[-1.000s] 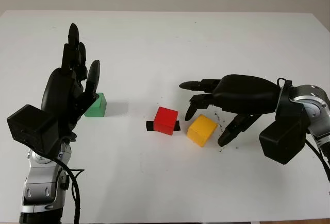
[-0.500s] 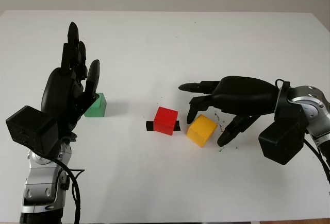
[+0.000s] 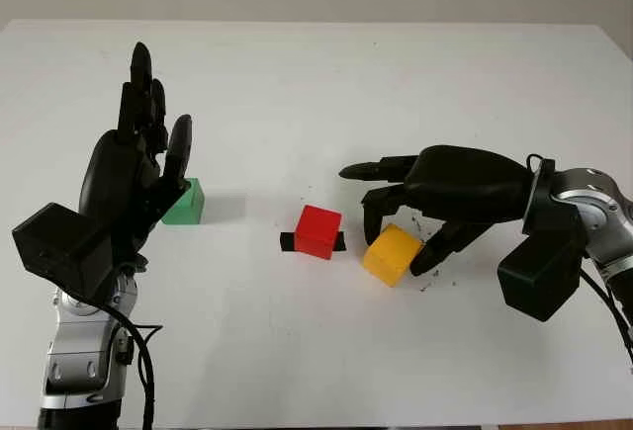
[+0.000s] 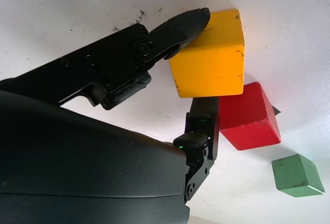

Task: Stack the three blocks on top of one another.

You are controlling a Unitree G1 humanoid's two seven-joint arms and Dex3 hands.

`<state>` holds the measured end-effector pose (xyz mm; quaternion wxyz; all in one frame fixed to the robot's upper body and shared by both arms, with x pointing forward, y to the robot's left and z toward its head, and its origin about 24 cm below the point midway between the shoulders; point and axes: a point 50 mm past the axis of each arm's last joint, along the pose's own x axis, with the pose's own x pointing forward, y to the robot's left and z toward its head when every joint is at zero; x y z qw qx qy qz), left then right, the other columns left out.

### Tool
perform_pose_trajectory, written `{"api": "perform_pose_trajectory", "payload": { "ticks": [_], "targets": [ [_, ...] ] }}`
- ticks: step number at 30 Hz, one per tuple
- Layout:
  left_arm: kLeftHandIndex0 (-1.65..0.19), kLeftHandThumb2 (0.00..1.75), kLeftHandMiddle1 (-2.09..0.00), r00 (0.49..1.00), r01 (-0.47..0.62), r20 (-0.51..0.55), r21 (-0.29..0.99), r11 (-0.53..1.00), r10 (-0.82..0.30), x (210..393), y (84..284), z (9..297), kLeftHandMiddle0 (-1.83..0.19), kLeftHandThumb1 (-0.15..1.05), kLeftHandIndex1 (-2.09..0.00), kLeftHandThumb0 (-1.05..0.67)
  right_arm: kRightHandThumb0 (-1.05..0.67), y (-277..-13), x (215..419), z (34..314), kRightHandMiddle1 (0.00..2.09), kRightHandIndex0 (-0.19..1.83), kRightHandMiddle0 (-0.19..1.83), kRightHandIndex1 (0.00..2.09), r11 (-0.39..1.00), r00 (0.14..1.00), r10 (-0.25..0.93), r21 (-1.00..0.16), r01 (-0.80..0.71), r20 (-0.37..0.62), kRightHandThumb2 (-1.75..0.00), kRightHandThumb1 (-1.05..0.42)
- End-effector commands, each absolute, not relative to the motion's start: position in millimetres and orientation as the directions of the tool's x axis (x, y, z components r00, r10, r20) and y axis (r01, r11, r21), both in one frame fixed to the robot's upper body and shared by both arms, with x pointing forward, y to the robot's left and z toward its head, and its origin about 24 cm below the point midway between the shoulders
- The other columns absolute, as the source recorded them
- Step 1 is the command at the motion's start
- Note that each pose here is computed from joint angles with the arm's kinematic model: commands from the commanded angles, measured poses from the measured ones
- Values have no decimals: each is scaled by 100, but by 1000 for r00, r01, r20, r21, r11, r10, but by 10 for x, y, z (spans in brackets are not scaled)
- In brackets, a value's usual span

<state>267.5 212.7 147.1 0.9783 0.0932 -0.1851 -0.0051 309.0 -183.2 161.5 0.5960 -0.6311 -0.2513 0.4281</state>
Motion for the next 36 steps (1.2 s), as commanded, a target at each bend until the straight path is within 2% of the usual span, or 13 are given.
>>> {"api": "perform_pose_trajectory", "payload": {
  "ticks": [1, 5, 15, 21, 30, 33, 36],
  "targets": [
    [19, 58, -5, 927, -23, 372, 182, 983, -47, 2660, 2110, 1484, 18, 105, -3, -69, -46, -1810, 3082, 1609, 131, 24, 53, 9, -152, 493, 840, -970, -187, -227, -6, -88],
    [18, 58, -6, 929, -28, 368, 194, 981, -46, 2658, 2111, 1487, 18, 105, -4, -70, -45, -1811, 3105, 1670, 134, 26, 53, 9, -118, 493, 847, -975, -187, -197, -5, -88],
    [18, 58, -6, 927, -26, 372, 189, 982, -47, 2662, 2115, 1491, 17, 105, -3, -70, -42, -1915, 3343, 2229, 132, 24, 41, 6, 92, 608, 793, -977, -192, -45, -6, -93],
    [19, 57, -5, 927, -25, 372, 178, 984, -44, 2659, 2118, 1487, 18, 105, -4, -70, -42, -1913, 3394, 2437, 130, 26, 45, 7, 170, 611, 791, -972, -164, 35, -5, -93],
    [19, 57, -6, 927, -29, 373, 179, 983, -41, 2662, 2123, 1493, 17, 105, -4, -69, -40, -1839, 3394, 2586, 124, 26, 49, 6, 187, 581, 810, -974, -127, 80, -5, -92],
    [19, 57, -6, 924, -34, 379, 185, 982, -40, 2668, 2119, 1493, 17, 105, -5, -69, -41, -1776, 3426, 2560, 126, 27, 51, 6, 208, 569, 819, -962, -177, 72, -5, -92],
    [19, 58, -5, 925, -39, 378, 194, 980, -39, 2668, 2115, 1495, 17, 105, -5, -69, -43, -1682, 3473, 2500, 137, 24, 47, 5, 205, 551, 834, -947, -248, 36, -6, -93]
  ]
}}
